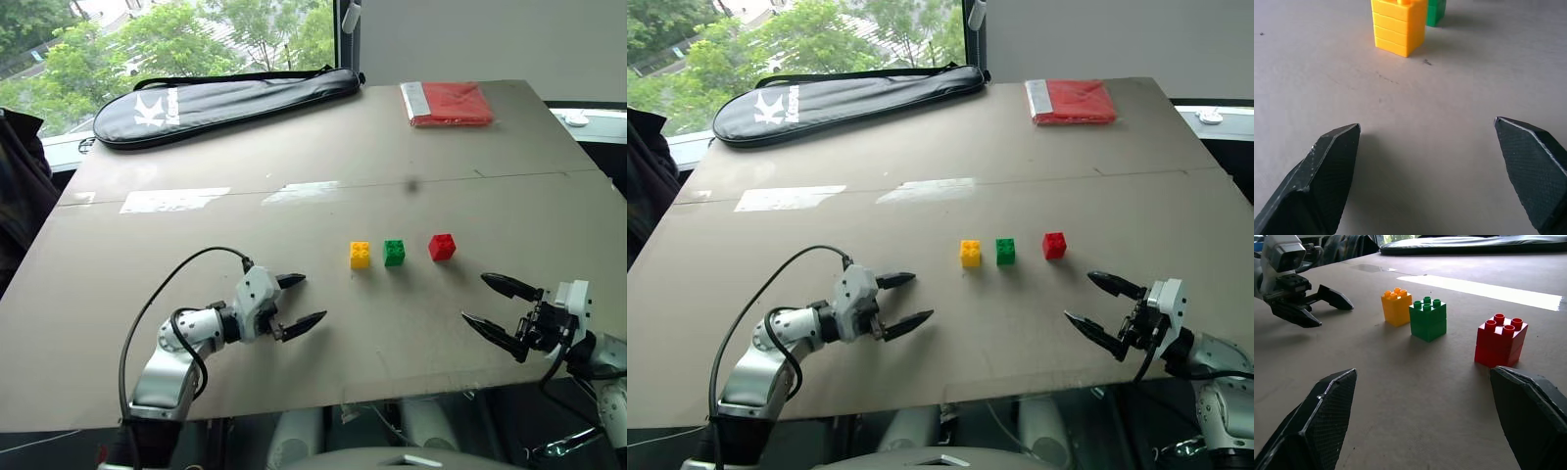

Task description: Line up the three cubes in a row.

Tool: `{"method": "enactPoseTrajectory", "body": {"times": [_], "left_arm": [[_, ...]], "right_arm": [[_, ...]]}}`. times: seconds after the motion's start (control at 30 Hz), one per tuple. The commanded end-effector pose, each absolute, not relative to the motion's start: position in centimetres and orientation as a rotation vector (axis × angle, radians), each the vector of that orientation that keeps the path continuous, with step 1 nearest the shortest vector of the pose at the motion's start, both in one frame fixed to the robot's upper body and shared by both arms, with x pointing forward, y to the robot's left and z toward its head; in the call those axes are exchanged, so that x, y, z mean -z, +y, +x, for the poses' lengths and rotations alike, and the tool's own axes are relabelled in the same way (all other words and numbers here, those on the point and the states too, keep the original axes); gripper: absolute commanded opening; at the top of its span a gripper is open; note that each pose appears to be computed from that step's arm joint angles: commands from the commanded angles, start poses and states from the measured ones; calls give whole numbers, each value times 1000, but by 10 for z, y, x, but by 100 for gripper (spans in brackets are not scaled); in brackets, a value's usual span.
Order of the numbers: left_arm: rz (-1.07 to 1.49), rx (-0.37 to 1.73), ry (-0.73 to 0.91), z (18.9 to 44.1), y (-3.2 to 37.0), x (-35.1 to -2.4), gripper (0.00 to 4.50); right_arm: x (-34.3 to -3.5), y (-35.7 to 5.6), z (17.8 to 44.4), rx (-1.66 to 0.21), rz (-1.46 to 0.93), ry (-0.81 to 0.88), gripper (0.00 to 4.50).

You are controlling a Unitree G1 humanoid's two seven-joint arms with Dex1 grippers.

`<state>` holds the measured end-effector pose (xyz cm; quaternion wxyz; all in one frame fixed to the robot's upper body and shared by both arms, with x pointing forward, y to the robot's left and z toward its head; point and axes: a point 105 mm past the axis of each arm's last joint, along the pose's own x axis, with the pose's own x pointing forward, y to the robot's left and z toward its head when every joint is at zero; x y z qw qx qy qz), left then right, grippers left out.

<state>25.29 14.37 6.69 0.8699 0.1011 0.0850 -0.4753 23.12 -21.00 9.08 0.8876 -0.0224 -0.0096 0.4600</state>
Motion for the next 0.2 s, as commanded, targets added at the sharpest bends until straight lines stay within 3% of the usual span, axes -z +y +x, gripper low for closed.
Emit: {"method": "enactPoseTrajectory", "body": {"times": [0.03,0.2], "left_arm": [[171,863,205,233,146,-65,448],[153,787,233,217,144,-62,448]], "right_arm": [[-91,-221,232,-959,-77,4,450],[-88,-228,232,-955,-75,23,450]]}}
